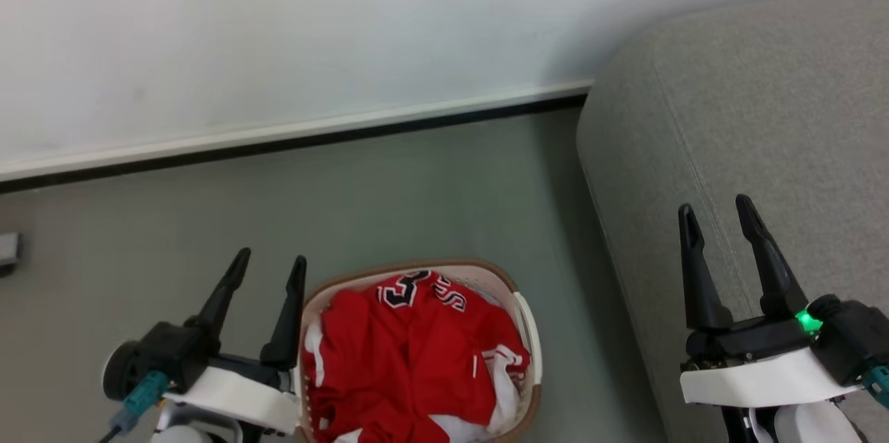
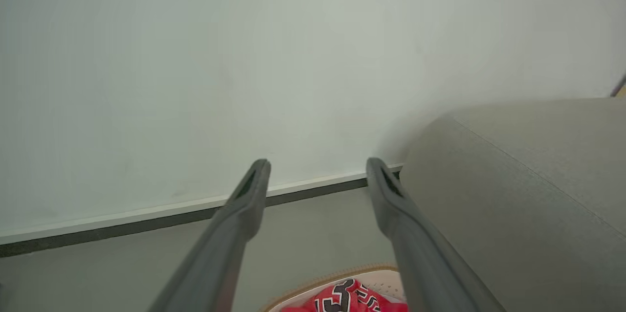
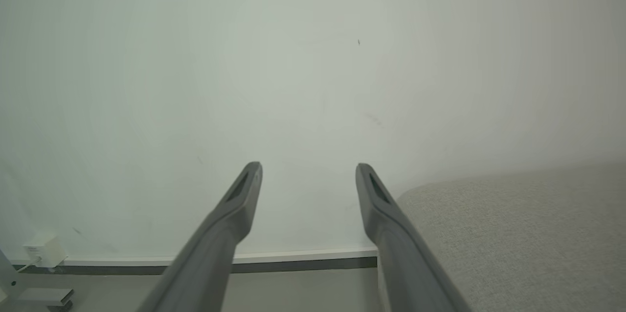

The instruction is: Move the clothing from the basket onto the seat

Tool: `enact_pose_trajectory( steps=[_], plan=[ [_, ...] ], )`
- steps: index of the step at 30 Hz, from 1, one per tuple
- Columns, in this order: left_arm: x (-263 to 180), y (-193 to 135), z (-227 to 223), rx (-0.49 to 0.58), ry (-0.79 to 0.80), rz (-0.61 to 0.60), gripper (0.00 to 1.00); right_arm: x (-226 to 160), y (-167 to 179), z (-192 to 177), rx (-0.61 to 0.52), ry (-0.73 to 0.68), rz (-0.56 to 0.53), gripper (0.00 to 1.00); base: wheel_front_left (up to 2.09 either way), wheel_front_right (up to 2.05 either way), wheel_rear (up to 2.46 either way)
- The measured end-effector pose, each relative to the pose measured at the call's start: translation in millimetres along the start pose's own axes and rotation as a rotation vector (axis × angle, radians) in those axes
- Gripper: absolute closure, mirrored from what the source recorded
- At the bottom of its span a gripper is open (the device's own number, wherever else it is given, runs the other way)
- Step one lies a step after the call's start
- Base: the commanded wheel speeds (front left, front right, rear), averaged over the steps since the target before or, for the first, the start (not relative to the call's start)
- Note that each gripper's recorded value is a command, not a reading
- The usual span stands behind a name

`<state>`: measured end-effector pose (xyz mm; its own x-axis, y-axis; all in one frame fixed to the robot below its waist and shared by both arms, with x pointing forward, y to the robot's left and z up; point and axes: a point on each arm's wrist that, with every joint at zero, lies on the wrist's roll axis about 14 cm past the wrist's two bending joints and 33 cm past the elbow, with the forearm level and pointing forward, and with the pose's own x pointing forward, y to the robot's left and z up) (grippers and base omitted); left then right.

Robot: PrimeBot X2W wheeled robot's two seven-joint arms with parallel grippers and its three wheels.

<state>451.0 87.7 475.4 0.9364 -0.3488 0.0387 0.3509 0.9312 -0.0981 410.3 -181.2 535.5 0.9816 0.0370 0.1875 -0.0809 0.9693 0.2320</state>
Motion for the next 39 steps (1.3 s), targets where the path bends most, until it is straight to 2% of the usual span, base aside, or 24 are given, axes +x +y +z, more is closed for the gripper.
enact_pose_trajectory(
  steps=[11, 17, 23, 29, 39],
  plan=[
    [29.5, -16.4, -91.3, -0.008, 0.226, -0.162, 0.00, 11.8, -30.5, -10.1, -0.047, 0.015, -0.070, 0.00, 0.00, 0.00, 0.00],
    [30.8, -23.3, -153.5, -0.041, 0.385, -0.224, 0.00, 17.6, -44.2, -19.1, -0.052, 0.032, -0.102, 0.00, 0.00, 0.00, 0.00],
    [29.0, -33.2, -211.4, -0.021, 0.535, -0.314, 0.00, 18.3, -57.0, -28.3, -0.064, 0.056, -0.133, 0.00, 0.00, 0.00, 0.00],
    [30.6, -49.0, -260.0, 0.024, 0.649, -0.434, 0.00, 22.1, -67.0, -41.7, -0.068, 0.084, -0.154, 0.00, 0.00, 0.00, 0.00],
    [16.5, -53.1, -338.8, 0.214, 0.851, -0.627, 0.00, 19.6, -87.1, -63.7, -0.061, 0.139, -0.212, 0.00, 0.00, 0.00, 0.00]
  ],
)
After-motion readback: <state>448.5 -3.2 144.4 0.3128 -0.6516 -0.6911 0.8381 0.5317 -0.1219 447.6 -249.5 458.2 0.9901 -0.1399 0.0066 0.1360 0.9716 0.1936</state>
